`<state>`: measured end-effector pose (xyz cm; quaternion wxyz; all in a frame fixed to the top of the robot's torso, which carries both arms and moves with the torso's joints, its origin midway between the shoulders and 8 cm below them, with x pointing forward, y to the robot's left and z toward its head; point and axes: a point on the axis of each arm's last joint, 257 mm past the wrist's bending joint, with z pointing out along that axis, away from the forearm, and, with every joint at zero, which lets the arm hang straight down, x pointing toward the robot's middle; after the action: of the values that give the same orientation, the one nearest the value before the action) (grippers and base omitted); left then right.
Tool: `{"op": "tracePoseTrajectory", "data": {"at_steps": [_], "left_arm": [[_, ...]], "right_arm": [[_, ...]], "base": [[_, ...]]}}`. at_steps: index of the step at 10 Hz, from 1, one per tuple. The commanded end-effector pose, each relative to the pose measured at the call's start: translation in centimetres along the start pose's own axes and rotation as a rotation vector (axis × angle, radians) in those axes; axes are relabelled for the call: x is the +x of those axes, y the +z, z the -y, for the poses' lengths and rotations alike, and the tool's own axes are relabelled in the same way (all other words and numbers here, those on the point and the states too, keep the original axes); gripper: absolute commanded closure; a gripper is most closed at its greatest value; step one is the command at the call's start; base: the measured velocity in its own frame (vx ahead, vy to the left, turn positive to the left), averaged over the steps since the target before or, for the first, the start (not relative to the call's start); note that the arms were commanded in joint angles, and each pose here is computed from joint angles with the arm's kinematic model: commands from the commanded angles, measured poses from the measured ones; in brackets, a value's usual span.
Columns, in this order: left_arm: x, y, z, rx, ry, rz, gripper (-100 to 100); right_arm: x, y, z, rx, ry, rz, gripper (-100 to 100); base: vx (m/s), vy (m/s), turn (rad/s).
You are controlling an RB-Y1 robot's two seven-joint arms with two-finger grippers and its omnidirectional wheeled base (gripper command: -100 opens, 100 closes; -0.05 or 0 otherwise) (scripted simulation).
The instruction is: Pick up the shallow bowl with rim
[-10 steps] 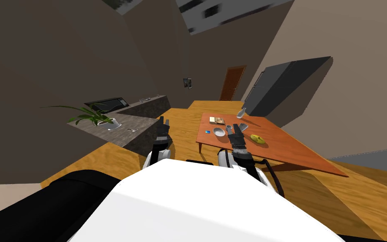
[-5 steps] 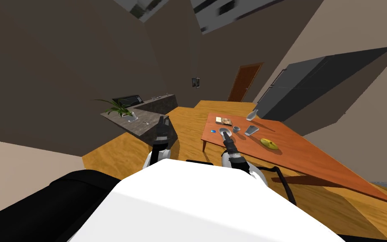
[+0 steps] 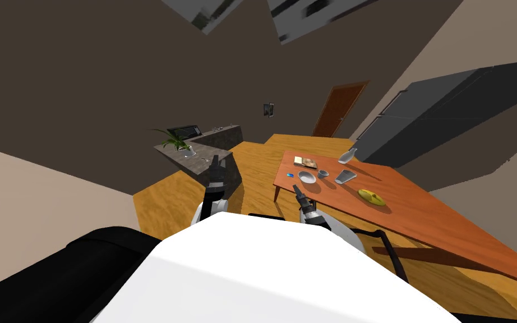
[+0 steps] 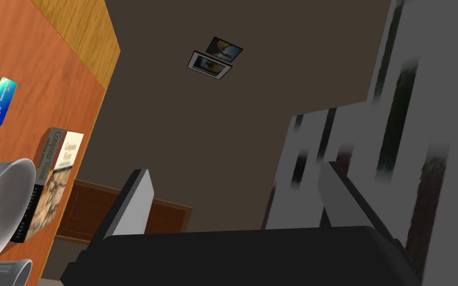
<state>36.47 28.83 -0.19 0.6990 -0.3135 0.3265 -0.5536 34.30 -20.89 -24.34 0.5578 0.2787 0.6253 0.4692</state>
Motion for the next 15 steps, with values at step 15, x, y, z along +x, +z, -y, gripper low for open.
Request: {"op": "tracePoseTrajectory", "data": {"at_steps": [15], "left_arm": [[0.0,0.0,0.0,0.000,0.000,0.000,0]], "right_arm": [[6.5,-17.9,22.1,0.531,-0.403,-0.493,-100]], "base": [[-0.022,0.036,0.186]]}}
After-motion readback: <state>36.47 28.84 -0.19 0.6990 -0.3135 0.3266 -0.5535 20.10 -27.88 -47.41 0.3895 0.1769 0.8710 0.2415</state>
